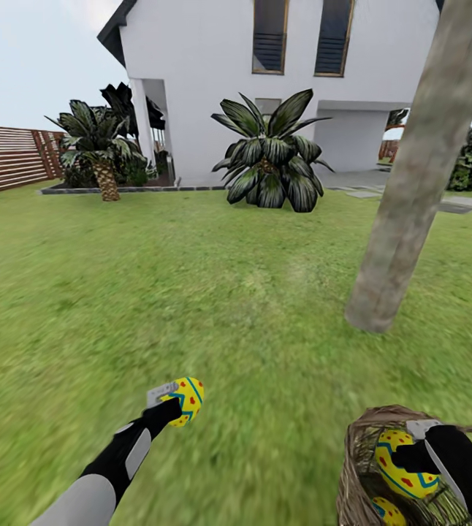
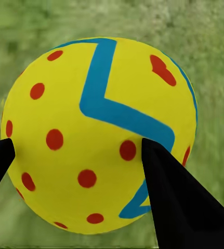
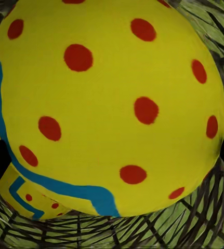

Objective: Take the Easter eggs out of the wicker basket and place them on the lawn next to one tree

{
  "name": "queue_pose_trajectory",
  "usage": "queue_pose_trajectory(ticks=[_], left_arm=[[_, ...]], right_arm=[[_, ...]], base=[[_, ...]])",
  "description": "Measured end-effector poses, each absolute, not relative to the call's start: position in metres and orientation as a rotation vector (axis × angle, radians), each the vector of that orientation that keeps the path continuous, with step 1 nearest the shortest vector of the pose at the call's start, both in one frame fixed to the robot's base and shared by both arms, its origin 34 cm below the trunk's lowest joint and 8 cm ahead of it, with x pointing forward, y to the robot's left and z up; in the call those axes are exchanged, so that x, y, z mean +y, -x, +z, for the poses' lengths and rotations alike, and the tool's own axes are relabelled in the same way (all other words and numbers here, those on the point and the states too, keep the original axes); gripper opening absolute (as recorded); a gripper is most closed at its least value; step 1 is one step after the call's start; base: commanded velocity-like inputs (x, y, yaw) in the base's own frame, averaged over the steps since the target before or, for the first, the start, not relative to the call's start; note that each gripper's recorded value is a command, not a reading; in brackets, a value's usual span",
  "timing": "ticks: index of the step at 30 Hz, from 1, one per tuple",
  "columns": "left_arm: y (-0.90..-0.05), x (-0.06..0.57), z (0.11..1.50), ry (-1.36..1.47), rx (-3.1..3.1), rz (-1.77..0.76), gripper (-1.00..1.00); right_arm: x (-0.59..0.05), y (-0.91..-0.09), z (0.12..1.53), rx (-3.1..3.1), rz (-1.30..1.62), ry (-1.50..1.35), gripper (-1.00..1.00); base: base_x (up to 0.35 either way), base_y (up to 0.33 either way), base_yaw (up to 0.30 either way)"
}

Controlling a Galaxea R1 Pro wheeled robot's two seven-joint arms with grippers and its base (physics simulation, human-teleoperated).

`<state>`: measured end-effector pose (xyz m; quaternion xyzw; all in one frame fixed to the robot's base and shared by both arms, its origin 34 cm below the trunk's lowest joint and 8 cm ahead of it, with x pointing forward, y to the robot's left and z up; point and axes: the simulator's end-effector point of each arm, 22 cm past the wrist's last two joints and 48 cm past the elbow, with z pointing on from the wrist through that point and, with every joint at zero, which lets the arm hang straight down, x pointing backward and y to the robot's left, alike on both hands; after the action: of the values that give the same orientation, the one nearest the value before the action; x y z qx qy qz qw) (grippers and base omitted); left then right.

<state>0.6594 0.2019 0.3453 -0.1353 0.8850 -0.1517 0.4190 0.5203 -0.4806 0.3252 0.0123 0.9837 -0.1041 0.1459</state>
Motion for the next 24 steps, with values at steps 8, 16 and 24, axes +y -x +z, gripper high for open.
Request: queue_pose_trajectory(ticks=[8,16,24], left_arm=[[-0.661,0.190,0.363,0.318,2.193,-0.424,-1.00],[-0.662,0.190,0.368,0.317,2.183,-0.424,-1.00],[-0.665,0.193,0.371,0.317,2.174,-0.421,-1.00]], right_arm=[[-0.479,-0.526,0.340,2.801,-0.297,-0.036,-1.00],[-0.479,-0.528,0.344,2.792,-0.295,-0.037,-1.00],[-0.479,-0.528,0.344,2.791,-0.294,-0.039,-1.00]], base=[[-0.225,0.000,0.000],[-0.001,0.000,0.000],[0.000,0.000,0.000]])
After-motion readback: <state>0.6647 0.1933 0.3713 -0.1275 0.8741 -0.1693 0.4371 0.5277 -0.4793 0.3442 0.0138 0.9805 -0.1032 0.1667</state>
